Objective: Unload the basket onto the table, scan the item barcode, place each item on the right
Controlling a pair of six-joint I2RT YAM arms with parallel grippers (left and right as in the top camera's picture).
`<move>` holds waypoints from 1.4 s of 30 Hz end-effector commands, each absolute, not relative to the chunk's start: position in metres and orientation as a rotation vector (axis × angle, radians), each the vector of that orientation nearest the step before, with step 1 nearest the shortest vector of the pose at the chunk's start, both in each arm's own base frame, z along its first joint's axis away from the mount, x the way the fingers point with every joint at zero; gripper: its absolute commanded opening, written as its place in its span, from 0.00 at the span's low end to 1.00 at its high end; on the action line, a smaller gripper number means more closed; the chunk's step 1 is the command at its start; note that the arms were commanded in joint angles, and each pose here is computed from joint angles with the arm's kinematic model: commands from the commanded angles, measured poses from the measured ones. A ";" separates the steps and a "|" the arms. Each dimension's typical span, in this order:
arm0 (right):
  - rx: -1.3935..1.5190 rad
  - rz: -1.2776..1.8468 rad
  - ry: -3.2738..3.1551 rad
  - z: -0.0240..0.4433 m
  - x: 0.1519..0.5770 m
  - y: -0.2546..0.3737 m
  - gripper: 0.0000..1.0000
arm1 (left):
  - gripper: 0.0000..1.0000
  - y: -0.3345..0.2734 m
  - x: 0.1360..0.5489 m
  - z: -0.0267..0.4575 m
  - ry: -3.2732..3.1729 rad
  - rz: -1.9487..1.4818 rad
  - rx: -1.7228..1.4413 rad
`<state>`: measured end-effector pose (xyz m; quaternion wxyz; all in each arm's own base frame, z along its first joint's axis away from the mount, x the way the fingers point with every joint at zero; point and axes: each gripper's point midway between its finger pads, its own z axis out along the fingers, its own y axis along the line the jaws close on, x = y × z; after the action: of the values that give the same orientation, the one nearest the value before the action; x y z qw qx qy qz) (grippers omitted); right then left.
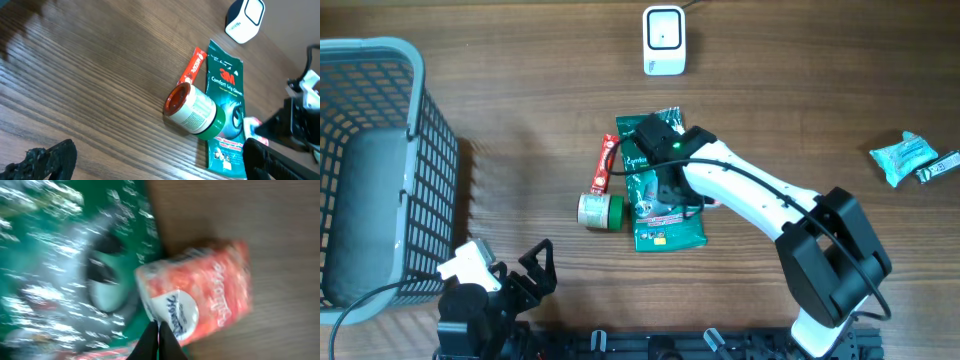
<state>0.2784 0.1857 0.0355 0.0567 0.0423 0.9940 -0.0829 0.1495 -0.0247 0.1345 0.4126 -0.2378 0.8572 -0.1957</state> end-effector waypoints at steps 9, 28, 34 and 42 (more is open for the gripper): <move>0.630 -0.790 2.819 0.073 0.253 0.099 0.04 | 1.00 -0.025 0.150 0.134 2.154 -0.495 -0.604; 0.689 -0.374 2.984 -0.003 0.267 0.104 0.04 | 1.00 -0.025 0.150 0.134 2.154 -0.496 -0.604; 0.668 -0.241 2.871 -0.003 0.312 0.099 0.04 | 1.00 -0.025 0.150 0.134 2.154 -0.496 -0.604; 0.499 0.108 2.809 0.024 0.387 0.081 0.11 | 1.00 -0.025 0.150 0.134 2.154 -0.495 -0.604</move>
<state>0.3719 0.0755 0.0075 0.1533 0.2108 0.9652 -0.0217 0.1495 -0.0247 0.1345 0.4126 -0.2380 0.8572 -0.1958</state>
